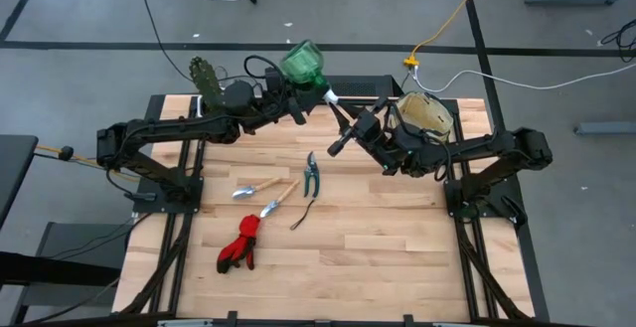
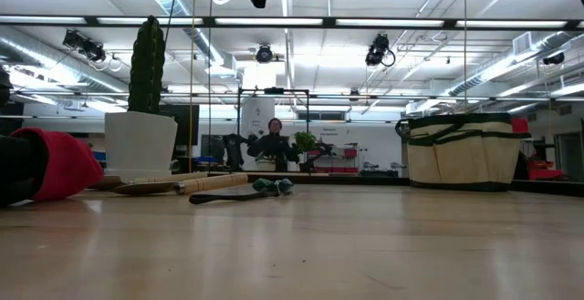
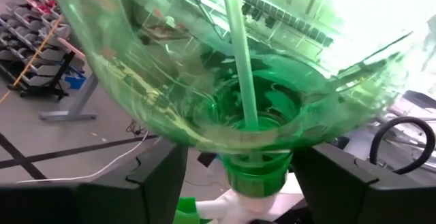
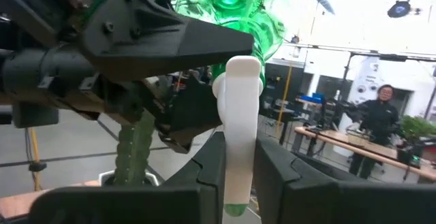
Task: Pick & Place Garden tools in Gardening bag
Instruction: Put the green spray bottle into the white gardening bag
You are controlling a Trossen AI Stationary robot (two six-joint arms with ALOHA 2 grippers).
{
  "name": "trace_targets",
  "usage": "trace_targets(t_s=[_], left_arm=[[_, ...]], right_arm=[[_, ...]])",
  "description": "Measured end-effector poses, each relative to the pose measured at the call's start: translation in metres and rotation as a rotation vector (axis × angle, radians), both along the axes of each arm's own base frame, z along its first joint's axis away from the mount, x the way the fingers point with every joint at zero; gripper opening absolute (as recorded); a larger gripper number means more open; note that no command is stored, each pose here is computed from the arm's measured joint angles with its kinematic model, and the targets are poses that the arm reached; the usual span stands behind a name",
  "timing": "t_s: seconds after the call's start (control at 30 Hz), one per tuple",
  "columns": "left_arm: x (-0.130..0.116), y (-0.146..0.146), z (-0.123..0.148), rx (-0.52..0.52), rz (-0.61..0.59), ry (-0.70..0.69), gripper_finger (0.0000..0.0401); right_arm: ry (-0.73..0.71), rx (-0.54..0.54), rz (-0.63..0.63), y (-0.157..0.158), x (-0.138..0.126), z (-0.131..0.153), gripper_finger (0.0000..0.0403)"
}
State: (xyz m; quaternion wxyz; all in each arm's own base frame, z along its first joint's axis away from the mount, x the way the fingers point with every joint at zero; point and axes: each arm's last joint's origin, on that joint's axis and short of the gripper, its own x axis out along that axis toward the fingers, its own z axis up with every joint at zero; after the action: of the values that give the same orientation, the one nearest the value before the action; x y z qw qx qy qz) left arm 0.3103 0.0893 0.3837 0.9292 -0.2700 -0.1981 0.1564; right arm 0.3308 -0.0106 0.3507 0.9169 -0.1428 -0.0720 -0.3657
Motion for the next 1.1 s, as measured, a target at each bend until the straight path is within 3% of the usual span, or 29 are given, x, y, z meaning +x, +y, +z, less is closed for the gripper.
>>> trace_targets(t_s=[0.27, 0.63, 0.87, 1.1], left_arm=[[0.000, 0.000, 0.000, -0.002, -0.001, -0.001, 0.0261], [0.000, 0.000, 0.000, -0.001, -0.021, -0.001, 0.0261], [0.000, 0.000, 0.000, 0.001, -0.026, -0.001, 0.0261], [0.000, -0.001, 0.000, 0.006, -0.047, 0.000, 0.0261]], right_arm=[[-0.025, 0.009, -0.025, -0.001, -0.001, 0.002, 0.0051], [-0.041, 0.087, -0.236, -0.005, -0.006, 0.002, 0.0052], [-0.024, 0.084, -0.282, -0.006, -0.008, 0.002, 0.0052], [-0.020, 0.073, -0.394, -0.010, -0.030, 0.024, 0.0052]])
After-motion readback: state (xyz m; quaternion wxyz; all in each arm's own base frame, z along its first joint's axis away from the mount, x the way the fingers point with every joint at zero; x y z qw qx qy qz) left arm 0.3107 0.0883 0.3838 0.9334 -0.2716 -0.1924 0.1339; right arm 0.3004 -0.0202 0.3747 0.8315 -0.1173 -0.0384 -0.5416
